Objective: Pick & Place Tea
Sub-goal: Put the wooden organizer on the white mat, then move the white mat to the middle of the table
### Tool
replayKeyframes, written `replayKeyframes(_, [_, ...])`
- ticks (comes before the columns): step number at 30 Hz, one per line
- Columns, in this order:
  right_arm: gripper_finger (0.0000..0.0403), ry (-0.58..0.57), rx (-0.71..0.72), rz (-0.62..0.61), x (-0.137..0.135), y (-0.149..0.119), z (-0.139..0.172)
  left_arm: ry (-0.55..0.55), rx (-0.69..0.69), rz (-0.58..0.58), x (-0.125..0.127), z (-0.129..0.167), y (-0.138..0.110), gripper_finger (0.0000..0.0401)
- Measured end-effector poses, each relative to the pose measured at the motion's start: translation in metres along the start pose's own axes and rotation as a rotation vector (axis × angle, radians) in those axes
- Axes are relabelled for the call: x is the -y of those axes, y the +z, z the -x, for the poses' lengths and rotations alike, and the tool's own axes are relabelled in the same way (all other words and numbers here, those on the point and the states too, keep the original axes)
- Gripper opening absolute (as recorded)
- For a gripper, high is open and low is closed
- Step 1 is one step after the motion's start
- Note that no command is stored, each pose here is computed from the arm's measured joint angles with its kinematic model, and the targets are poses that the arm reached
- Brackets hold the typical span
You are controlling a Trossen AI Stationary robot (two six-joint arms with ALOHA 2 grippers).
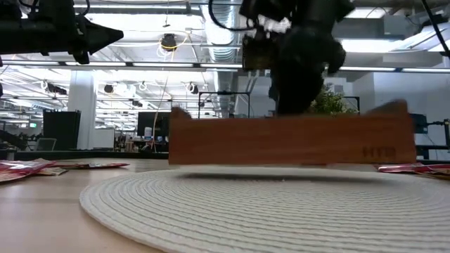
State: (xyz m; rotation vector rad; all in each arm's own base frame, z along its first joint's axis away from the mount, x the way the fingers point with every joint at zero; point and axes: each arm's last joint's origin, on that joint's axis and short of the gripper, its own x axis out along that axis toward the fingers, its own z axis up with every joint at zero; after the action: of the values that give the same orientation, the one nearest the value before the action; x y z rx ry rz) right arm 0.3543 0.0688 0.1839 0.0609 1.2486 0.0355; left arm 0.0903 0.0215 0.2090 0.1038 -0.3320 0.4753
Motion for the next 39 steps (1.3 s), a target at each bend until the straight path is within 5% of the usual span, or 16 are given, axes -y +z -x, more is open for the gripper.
replayKeyframes(12, [0.0023, 0.057, 0.017, 0.116, -0.031, -0.009, -0.007, 0.0, -0.002, -0.001, 0.0, 0.0, 0.0, 0.0])
replayKeyframes(23, [0.0216, 0.026, 0.082, 0.033, -0.012, -0.006, 0.003, 0.0, -0.002, -0.001, 0.0, 0.0, 0.0, 0.0])
replayKeyframes(26, [0.0233, 0.024, 0.142, 0.003, -0.001, -0.002, 0.02, 0.0, -0.003, -0.001, 0.0, 0.0, 0.0, 0.0])
replayKeyframes(31, [0.0183, 0.012, 0.188, -0.111, 0.028, 0.004, 0.032, 0.0, -0.004, -0.001, 0.0, 0.0, 0.0, 0.0])
replayKeyframes(39, [0.0011, -0.029, 0.064, -0.095, 0.046, 0.004, -0.033, -0.001, -0.007, -0.002, 0.0, 0.0, -0.001, 0.0])
